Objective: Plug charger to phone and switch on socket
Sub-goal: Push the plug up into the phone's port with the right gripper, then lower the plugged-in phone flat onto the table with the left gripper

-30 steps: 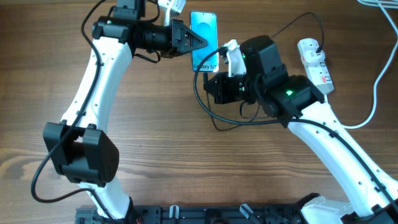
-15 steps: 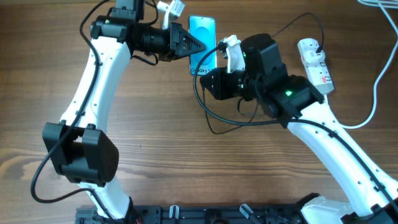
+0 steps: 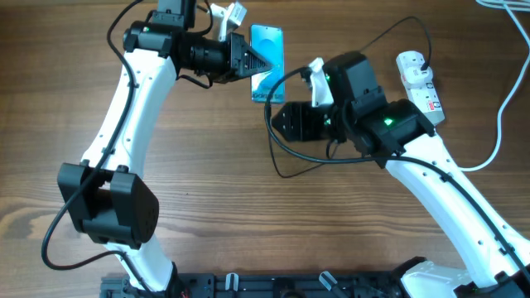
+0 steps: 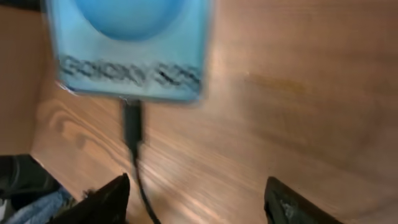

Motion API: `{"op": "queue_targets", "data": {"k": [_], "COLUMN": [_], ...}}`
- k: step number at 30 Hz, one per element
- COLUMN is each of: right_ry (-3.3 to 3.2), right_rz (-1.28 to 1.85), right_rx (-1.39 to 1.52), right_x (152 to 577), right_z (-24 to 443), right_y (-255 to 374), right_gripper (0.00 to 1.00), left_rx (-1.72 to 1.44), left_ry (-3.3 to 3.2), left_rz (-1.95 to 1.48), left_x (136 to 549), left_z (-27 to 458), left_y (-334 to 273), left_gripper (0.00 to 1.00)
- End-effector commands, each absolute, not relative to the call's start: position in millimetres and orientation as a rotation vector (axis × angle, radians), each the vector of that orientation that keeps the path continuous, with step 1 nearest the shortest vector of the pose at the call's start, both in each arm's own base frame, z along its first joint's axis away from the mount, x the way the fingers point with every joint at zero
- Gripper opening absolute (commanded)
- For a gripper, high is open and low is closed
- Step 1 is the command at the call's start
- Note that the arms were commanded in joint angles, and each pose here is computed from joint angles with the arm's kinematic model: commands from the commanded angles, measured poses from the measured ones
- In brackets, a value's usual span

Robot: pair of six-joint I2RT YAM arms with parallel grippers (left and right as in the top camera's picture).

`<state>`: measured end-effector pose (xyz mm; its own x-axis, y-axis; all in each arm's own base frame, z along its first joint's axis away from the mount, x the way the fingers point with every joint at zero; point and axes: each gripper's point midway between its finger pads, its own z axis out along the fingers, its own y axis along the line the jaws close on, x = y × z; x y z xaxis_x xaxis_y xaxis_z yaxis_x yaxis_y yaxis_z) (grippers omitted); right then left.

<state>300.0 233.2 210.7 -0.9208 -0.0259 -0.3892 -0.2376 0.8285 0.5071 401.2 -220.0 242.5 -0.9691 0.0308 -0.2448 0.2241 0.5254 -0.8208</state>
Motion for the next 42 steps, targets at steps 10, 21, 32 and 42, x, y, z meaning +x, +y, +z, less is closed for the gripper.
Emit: {"op": "queue_targets", "data": {"k": [10,21,32,42], "right_ry": [2.735,2.732,2.718,2.717], "right_rz": [0.218,0.165,0.176,0.177], "right_rx": [0.171,0.232,0.231,0.231], "right_x": [301.6,303.6,306.7,307.1], "right_z": [187.9,184.9,186.4,186.6], "right_y": [141.8,129.0,130.8,130.9], "right_gripper": [0.99,1.00,1.00,0.99], "left_rx": [0.162,0.185,0.170,0.176], "left_ry": [2.979,3.026,3.064,3.052], "left_rz": [-1.190,-1.206,-1.083,-1.001], "left_x": [390.3,395.4,403.2,411.3], "left_z": [105.2,48.6,15.4,8.3], "left_y": [-245.9,-263.9,-255.8,-250.7], "left_gripper": [0.04,0.04,0.04,0.10]}}
